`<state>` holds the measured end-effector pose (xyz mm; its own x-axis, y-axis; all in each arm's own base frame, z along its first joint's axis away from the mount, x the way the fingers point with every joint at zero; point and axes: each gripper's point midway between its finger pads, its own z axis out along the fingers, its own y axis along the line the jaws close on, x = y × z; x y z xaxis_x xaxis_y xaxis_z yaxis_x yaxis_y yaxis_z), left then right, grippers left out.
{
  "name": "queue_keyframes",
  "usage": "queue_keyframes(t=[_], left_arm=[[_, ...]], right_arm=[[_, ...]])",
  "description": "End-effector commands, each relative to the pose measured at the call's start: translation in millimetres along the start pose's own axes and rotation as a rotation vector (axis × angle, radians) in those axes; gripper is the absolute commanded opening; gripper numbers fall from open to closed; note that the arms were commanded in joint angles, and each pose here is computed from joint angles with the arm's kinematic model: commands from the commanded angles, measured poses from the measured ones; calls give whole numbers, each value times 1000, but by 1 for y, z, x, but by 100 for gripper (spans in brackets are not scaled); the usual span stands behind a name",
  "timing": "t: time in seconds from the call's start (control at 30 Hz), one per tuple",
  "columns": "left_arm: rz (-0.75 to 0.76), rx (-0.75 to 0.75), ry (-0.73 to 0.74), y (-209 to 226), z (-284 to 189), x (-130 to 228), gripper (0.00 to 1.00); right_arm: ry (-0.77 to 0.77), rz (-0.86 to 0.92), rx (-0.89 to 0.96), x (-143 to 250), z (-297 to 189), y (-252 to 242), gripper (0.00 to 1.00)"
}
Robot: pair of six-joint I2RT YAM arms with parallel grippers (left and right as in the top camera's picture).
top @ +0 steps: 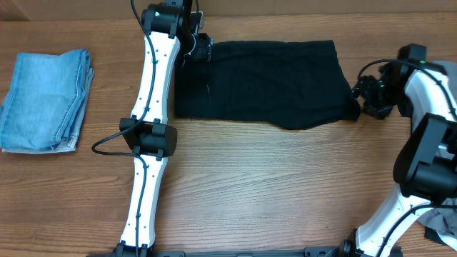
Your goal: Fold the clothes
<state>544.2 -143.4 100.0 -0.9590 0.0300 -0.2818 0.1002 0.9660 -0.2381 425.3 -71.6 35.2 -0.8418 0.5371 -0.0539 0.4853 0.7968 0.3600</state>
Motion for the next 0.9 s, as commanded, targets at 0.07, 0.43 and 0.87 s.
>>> queue_keyframes(t=[0.07, 0.43, 0.87], left_arm=[[-20, -40, 52, 6, -9, 15, 72], [-164, -100, 90, 13, -11, 27, 76], [-53, -94, -187, -64, -148, 16, 86]], right_arm=[[-53, -51, 12, 5, 17, 3, 86], [-36, -116, 13, 31, 51, -9, 94], [-36, -159, 13, 32, 53, -8, 96]])
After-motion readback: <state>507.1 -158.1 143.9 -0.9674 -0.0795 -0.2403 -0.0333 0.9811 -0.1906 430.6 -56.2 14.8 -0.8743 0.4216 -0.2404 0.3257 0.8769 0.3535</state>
